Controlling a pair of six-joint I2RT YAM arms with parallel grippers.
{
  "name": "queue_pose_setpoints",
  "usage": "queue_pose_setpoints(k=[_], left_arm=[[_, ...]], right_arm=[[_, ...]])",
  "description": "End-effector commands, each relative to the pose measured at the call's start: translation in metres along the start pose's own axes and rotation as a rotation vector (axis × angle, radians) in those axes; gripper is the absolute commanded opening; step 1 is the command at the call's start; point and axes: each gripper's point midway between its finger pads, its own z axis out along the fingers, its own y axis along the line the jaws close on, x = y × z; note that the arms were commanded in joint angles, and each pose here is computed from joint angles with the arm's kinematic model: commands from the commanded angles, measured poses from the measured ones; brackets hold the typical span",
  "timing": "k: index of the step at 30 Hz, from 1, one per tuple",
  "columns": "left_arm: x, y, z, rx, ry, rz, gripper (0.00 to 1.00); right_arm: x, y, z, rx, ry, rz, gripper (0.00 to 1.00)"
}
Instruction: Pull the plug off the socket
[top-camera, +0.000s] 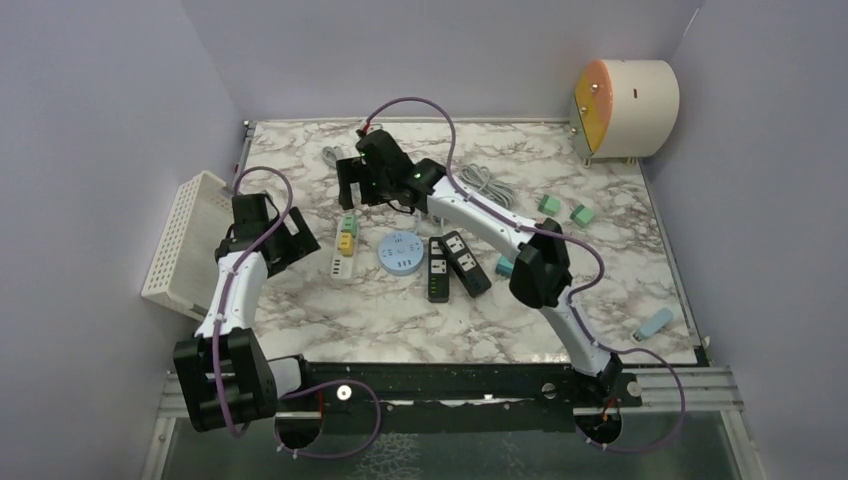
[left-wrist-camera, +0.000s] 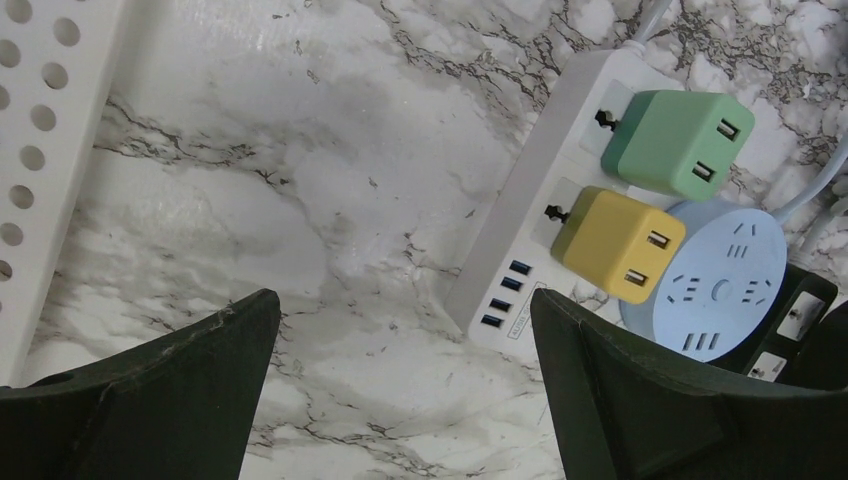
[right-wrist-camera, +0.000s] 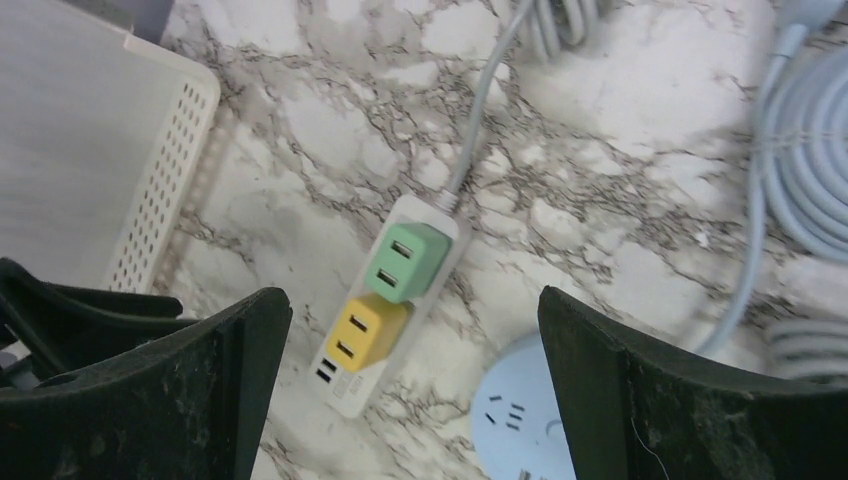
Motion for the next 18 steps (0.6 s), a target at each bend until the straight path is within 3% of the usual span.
queue_pose_setpoints(k=[1, 11, 14, 18], left_arm=[[-0.003, -0.006, -0.007, 0.069, -0.027, -0.017, 0.99], [0.012, -0.011, -0.011, 0.110, -0.015, -0.050, 0.99], [0.013, -0.014, -0.015, 0.128, -0.023, -0.058, 0.99], [0.013, -0.018, -0.022, 0.143, -0.028, -0.060, 0.99]], right_arm=[[0.021, 0.010, 0.027, -0.001, 0.069, -0.019, 1.00], [0.085, 0.021, 0.087, -0.028, 0.150, -0.056, 0.96], [0.087, 0.023, 0.096, -0.044, 0.132, -0.062, 0.94], [0.080, 0.033, 0.104, -0.082, 0.099, -0.065, 0.85]])
